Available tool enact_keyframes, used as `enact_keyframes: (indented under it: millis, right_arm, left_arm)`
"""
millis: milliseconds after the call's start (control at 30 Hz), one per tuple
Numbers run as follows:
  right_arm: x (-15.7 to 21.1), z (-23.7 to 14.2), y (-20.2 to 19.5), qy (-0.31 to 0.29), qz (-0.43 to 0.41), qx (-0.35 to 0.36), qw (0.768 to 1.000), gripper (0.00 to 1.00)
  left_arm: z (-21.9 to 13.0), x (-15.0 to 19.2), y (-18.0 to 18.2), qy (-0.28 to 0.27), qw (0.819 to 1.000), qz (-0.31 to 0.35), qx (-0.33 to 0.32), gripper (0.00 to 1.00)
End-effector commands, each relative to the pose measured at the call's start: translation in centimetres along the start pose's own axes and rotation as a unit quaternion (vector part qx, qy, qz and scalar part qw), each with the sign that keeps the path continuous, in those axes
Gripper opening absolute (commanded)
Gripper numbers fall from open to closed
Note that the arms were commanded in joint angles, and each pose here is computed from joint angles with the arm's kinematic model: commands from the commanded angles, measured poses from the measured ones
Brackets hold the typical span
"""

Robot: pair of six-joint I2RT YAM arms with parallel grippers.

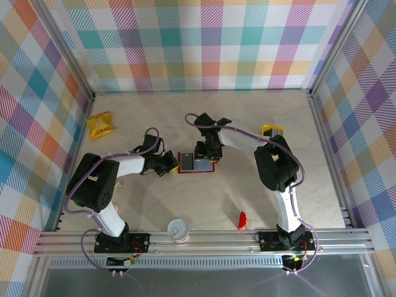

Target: Put the credit cards into the card holder

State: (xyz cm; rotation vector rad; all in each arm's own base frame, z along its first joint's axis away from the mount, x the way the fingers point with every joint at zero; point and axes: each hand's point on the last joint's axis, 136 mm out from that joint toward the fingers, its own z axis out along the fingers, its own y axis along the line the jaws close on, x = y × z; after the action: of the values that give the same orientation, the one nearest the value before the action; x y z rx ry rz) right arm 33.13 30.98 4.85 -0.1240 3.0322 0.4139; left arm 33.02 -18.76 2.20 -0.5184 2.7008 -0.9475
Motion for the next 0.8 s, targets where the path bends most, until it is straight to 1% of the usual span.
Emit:
enact_keyframes:
  millis: [0, 300, 467, 767]
  right_arm:
    - [0.1, 0.5, 0.0, 0.006, -0.008, 0.005, 1.0, 0.49]
    - [0.3, 1.8, -0.2, 0.018, -0.001, 0.008, 1.0, 0.51]
    - [0.6, 2.5, 0.8, 0.03, 0.005, -0.021, 0.999, 0.51]
    - [0.0, 2.5, 2.9, 0.03, 0.013, -0.072, 0.997, 0.5]
  left_arm:
    - [0.1, 0.5, 1.3, 0.003, 1.0, -0.002, -0.014, 0.03]
    - [0.2, 0.5, 1.3, 0.004, 1.0, -0.002, -0.013, 0.03]
    - [0.2, 0.5, 1.2, 0.006, 1.0, -0.002, -0.012, 0.03]
    - [0.3, 0.5, 1.2, 0.007, 1.0, -0.001, -0.012, 0.03]
